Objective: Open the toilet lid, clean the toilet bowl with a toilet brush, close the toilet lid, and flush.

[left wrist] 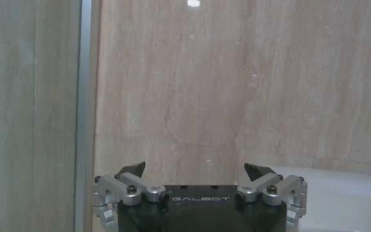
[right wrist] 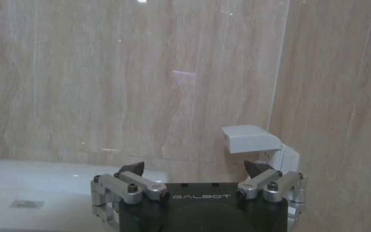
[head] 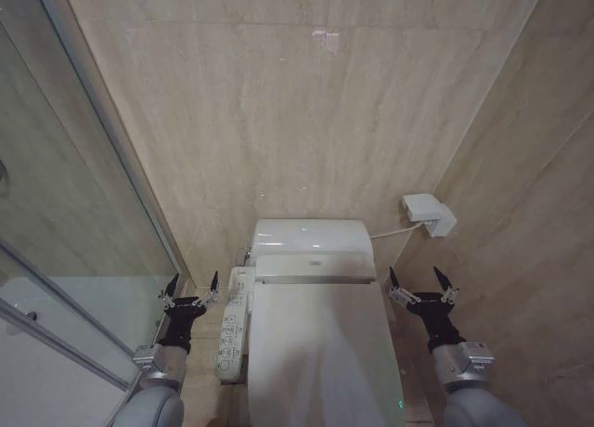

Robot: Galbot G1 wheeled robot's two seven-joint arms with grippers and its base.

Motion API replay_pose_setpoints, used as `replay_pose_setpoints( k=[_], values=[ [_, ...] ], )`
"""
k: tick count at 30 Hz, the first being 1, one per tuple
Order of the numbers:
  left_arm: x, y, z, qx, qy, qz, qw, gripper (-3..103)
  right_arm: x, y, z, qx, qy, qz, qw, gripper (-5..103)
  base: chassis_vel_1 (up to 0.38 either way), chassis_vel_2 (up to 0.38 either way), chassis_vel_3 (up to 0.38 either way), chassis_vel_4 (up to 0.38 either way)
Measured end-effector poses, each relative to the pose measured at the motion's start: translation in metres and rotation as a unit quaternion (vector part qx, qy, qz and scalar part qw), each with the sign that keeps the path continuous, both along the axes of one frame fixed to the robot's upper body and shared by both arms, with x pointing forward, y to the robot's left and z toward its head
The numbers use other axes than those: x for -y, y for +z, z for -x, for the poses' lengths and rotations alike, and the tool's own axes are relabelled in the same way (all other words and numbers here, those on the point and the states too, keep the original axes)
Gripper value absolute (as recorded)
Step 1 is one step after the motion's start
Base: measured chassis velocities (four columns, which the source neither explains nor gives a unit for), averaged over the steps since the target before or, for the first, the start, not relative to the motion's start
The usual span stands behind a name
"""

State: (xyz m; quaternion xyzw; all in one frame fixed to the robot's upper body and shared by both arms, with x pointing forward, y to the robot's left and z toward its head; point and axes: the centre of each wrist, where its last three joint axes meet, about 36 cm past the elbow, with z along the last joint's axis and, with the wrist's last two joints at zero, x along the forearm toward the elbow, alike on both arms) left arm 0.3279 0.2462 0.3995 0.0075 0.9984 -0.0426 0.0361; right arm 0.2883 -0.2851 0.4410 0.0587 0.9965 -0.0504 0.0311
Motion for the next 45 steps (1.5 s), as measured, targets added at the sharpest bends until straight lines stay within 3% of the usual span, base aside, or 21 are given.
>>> replay_pose_setpoints(
  k=[26, 45],
  values=[
    [0.000, -0.002, -0.010, 0.005, -0.007, -0.006, 0.9999, 100, 0.000, 0.000, 0.000, 0.000, 0.000, 0.000, 1.000, 100, -0.021, 0.019, 0.018, -0.021],
    [-0.003, -0.027, -0.030, -0.011, -0.016, -0.006, 0.9998, 100, 0.000, 0.000, 0.000, 0.000, 0.000, 0.000, 1.000, 100, 0.000, 0.000, 0.000, 0.000]
  ],
)
